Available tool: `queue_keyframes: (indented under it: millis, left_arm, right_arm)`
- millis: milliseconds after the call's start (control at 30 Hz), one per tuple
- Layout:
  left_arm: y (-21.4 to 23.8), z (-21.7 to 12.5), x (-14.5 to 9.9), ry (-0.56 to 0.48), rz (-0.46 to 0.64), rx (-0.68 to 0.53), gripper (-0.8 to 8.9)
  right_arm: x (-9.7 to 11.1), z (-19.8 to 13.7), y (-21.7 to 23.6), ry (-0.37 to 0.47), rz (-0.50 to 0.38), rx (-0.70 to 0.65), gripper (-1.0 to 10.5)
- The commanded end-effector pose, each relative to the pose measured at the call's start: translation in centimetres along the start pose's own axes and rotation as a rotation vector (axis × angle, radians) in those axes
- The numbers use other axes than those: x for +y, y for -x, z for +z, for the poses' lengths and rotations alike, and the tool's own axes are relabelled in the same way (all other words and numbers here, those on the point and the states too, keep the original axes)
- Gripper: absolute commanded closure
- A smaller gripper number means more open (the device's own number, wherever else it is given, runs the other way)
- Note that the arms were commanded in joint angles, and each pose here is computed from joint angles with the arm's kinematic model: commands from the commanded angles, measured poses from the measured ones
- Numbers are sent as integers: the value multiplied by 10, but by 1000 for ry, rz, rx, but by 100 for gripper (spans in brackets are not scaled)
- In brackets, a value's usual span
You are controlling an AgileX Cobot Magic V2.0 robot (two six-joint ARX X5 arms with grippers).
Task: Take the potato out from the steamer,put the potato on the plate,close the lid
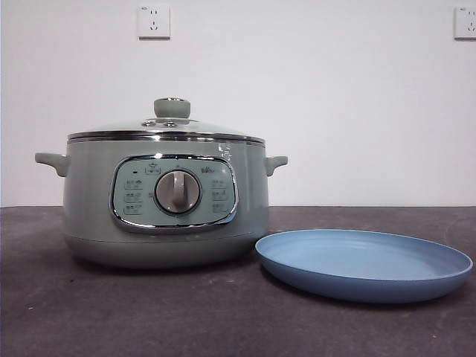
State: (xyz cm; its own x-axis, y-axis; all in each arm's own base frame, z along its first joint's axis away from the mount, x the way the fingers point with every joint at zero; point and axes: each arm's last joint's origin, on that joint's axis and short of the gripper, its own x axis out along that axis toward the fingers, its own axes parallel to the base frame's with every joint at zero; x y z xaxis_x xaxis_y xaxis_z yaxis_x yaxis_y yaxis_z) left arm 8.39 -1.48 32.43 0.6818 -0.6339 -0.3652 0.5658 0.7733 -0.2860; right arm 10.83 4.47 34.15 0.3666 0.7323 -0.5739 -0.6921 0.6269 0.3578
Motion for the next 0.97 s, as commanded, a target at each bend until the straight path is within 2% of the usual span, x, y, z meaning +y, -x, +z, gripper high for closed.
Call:
queue_keyframes:
  millis: [33,433,667,967]
  left_arm:
    - [-2,6,2,15,2,-17,149]
    - [-33,73,19,-34,26,-1,149]
    - [-90,107,24,-97,28,46,149]
    - [-175,114,28,-164,65,138,149]
  right_arm:
    - [1,1,1,-3,0,-2,285]
    - [0,1,0,-4,-1,-2,285]
    - [0,1,0,-4,-1,-2,285]
    - [0,1,0,-4,-1,-2,285]
